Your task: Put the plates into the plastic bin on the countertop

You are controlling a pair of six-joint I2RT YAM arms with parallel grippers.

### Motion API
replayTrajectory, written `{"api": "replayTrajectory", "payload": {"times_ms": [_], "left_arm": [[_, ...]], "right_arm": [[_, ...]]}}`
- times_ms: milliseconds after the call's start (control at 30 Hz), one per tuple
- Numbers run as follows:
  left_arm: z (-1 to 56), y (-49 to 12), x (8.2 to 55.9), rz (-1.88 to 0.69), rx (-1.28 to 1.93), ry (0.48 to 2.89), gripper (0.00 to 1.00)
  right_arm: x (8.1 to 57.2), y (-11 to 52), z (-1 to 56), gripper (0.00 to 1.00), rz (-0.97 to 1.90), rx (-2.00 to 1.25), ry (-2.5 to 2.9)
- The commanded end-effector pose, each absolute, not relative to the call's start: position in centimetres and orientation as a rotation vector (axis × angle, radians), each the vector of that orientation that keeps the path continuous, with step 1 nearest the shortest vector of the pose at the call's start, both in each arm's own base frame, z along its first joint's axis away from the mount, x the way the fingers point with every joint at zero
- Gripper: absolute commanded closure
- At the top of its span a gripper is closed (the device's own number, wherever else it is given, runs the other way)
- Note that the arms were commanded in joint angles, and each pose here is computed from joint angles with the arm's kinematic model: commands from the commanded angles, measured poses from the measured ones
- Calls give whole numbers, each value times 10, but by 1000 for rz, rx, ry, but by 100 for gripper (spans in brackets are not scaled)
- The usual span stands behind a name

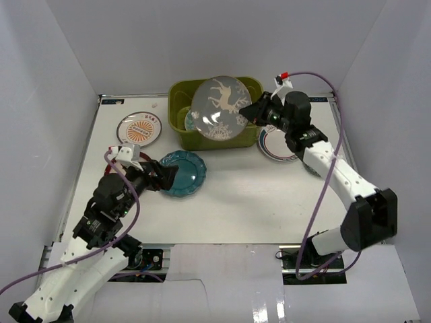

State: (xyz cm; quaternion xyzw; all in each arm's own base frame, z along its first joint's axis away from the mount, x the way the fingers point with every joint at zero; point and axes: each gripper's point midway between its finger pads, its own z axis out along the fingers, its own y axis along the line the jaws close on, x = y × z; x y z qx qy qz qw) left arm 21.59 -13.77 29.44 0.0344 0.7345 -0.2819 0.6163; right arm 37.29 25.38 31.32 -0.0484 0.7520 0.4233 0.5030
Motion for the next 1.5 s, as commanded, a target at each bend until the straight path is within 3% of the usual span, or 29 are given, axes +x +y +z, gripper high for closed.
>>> {"api": "replayTrajectory", "payload": {"times_ms": [0,33,233,367,700,800,833,933,1133,1200,1300,1467], "left_arm": [[250,-128,224,-520,83,1812,2],[250,-132,224,-532,100,1815,2],[247,-141,224,-566,145,1819,2],[252,-137,221,-566,131,1793,2],[247,-138,225,-557,133,1814,2],[246,-136,227,-546,123,1819,2],[245,-135,228,-542,121,1822,2],[244,-134,229,-537,113,1825,2],[241,-131,232,-519,102,1835,2],[239,-131,234,-512,99,1845,2],[236,-130,236,-501,93,1855,2],[235,-126,238,-479,76,1859,2]], "right_arm": [[420,248,370,92,961,-76,1635],[429,250,386,92,966,-82,1602],[499,269,351,92,943,-22,1688],[540,286,305,92,942,0,1790],[553,298,227,91,942,18,1950],[551,292,210,75,889,14,2002],[549,289,206,57,869,12,2015],[546,280,195,31,789,-7,2069],[542,260,186,3,576,-95,2139],[543,258,193,0,517,-117,2132],[541,251,205,7,421,-153,2117],[515,260,255,10,427,-239,1998]]}}
